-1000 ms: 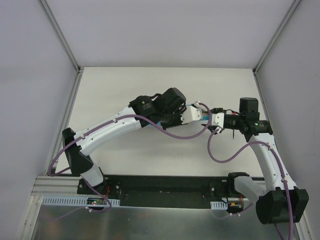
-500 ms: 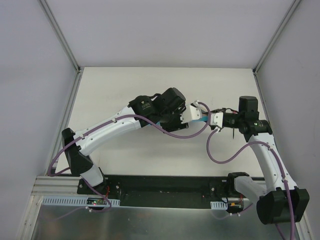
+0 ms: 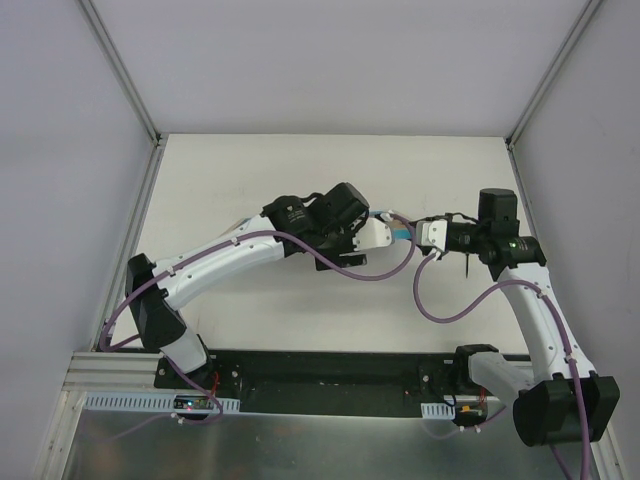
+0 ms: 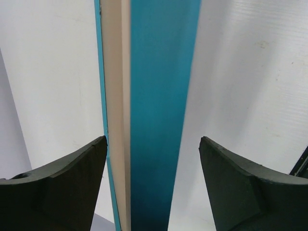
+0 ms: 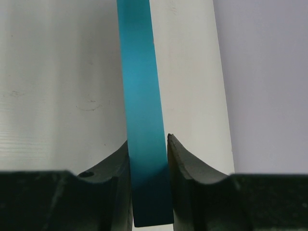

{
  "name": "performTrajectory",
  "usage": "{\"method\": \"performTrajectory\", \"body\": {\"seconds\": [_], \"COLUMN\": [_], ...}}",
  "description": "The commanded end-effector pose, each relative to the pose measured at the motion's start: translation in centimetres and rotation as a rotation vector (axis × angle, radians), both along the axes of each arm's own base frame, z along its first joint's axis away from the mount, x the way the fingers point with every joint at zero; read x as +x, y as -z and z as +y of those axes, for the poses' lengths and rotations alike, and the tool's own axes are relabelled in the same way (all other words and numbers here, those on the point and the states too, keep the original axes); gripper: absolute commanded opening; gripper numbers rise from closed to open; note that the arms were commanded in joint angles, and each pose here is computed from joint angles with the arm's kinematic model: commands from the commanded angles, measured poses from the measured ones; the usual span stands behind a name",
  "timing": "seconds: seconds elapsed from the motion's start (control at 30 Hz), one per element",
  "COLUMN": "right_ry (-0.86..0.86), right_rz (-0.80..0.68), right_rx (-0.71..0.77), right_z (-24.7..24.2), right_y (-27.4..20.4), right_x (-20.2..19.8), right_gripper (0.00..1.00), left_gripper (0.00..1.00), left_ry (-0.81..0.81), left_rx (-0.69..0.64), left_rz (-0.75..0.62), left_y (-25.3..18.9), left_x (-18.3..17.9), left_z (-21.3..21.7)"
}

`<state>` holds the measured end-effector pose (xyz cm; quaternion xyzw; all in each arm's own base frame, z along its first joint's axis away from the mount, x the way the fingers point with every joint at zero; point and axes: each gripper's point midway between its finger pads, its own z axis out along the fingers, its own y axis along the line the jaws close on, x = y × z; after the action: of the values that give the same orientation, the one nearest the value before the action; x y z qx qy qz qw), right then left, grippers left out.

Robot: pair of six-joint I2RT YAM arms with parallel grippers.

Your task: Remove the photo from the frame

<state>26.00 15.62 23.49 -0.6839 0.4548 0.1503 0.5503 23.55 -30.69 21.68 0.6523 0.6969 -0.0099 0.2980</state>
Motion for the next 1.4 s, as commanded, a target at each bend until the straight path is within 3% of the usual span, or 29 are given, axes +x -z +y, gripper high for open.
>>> {"method": "performTrajectory", "body": {"seconds": [0.0, 0.3, 0.4, 0.5, 0.63, 0.77, 0.83, 0.97, 1.07, 1.17, 1.37], "right_ry": [-0.023, -0.018, -0.018, -0.012, -0.011, -0.009, 0.006, 0.074, 0.173, 0.3, 0.612], "right_rz": [0.052, 0.066, 0.07, 0.077, 0.086, 0.093, 0.104, 0.175, 0.3, 0.405, 0.528], "right_rx": [0.055, 0.06, 0.061, 0.061, 0.062, 0.062, 0.059, 0.088, 0.167, 0.246, 0.376], "right_z": [0.7, 0.7, 0.8, 0.7, 0.7, 0.7, 0.6, 0.1, -0.9, -2.5, -7.4], "right_y": [-1.7, -1.8, -1.9, -1.8, -1.9, -2.0, -2.0, -3.1, -4.9, -7.0, -8.7], "right_x": [-1.0, -0.9, -0.9, -0.7, -0.6, -0.4, -0.2, 0.6, 1.4, 2.5, 4.4], "right_gripper": [0.16, 0.16, 0.16, 0.16, 0.16, 0.17, 0.28, 0.64, 0.79, 0.87, 0.93], "left_gripper": [0.71, 0.27, 0.34, 0.34, 0.24, 0.03, 0.0, 0.0, 0.0, 0.0, 0.0], "left_ry": [-0.014, 0.005, 0.013, 0.022, 0.039, 0.052, 0.053, 0.037, -0.007, -0.055, -0.162], "left_rx": [0.009, 0.027, 0.043, 0.065, 0.106, 0.133, 0.147, 0.123, 0.093, 0.056, -0.084], "left_rz": [-0.068, -0.079, -0.074, -0.062, -0.047, -0.036, -0.028, 0.025, 0.069, 0.124, 0.214], "left_y": [-1.5, -1.7, -1.6, -1.3, -0.7, -0.4, -0.4, -1.2, -2.2, -3.0, -5.6], "left_x": [1.2, 1.1, 0.9, 0.6, 0.0, -0.5, -0.7, -1.4, -1.7, -1.9, -0.9], "left_z": [1.8, 2.3, 2.6, 2.7, 2.9, 2.9, 2.9, 2.3, 1.5, 0.2, -2.3]}}
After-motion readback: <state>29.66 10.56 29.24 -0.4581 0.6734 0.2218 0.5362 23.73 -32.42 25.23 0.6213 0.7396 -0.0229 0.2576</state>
